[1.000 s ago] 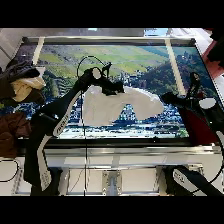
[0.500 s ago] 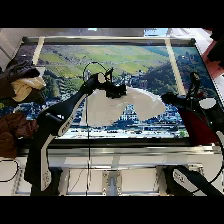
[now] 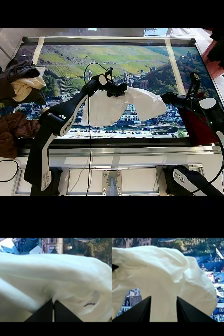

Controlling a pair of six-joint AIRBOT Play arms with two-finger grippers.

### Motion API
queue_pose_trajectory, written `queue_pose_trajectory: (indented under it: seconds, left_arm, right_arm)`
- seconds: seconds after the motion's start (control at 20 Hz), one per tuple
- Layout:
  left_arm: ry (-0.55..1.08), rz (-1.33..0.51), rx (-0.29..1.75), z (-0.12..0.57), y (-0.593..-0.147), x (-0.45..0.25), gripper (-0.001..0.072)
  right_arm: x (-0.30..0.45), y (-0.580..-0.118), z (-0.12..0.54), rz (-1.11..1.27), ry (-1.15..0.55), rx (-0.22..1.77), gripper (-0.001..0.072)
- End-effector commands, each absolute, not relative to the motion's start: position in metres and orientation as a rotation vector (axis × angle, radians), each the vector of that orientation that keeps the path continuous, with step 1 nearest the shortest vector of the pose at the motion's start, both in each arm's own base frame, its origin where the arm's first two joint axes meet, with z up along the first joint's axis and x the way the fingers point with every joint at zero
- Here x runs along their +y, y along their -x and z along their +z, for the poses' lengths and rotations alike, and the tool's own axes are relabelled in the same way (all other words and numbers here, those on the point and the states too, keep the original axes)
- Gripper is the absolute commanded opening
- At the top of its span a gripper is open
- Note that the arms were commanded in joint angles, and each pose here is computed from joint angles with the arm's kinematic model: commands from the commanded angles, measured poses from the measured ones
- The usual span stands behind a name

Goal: Fold the shirts.

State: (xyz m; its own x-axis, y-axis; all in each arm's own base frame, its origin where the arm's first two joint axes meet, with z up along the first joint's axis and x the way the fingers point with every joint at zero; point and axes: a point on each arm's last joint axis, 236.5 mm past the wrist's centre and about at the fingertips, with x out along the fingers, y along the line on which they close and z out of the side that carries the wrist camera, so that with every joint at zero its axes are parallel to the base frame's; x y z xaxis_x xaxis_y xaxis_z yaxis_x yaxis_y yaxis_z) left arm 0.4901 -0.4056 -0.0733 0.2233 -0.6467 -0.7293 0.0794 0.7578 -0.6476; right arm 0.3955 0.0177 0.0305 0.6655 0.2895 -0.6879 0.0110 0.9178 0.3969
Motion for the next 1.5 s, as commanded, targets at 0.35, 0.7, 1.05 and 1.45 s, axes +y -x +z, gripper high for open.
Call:
queue_pose_trajectory:
  seconds: [0.35,0.7,1.05,1.45]
  left_arm:
    - [0.424,-0.771,0.863,0.1,-0.524,-0.399,0.0013]
    - [-0.022,-0.655,0.628,0.248,-0.484,-0.283,0.0013]
    - [-0.231,-0.443,0.662,0.274,-0.448,-0.201,0.0014]
    - [-0.233,-0.436,0.653,0.254,-0.462,-0.205,0.0013]
  right_arm:
    - [0.009,-0.391,0.023,0.145,-0.317,0.861,0.0387]
    - [0.024,-0.372,0.013,0.203,-0.341,0.954,0.0387]
    - [0.111,-0.368,0.036,0.43,-0.525,0.929,0.0564]
    - [0.296,-0.307,-0.052,0.633,-0.431,1.084,0.0555]
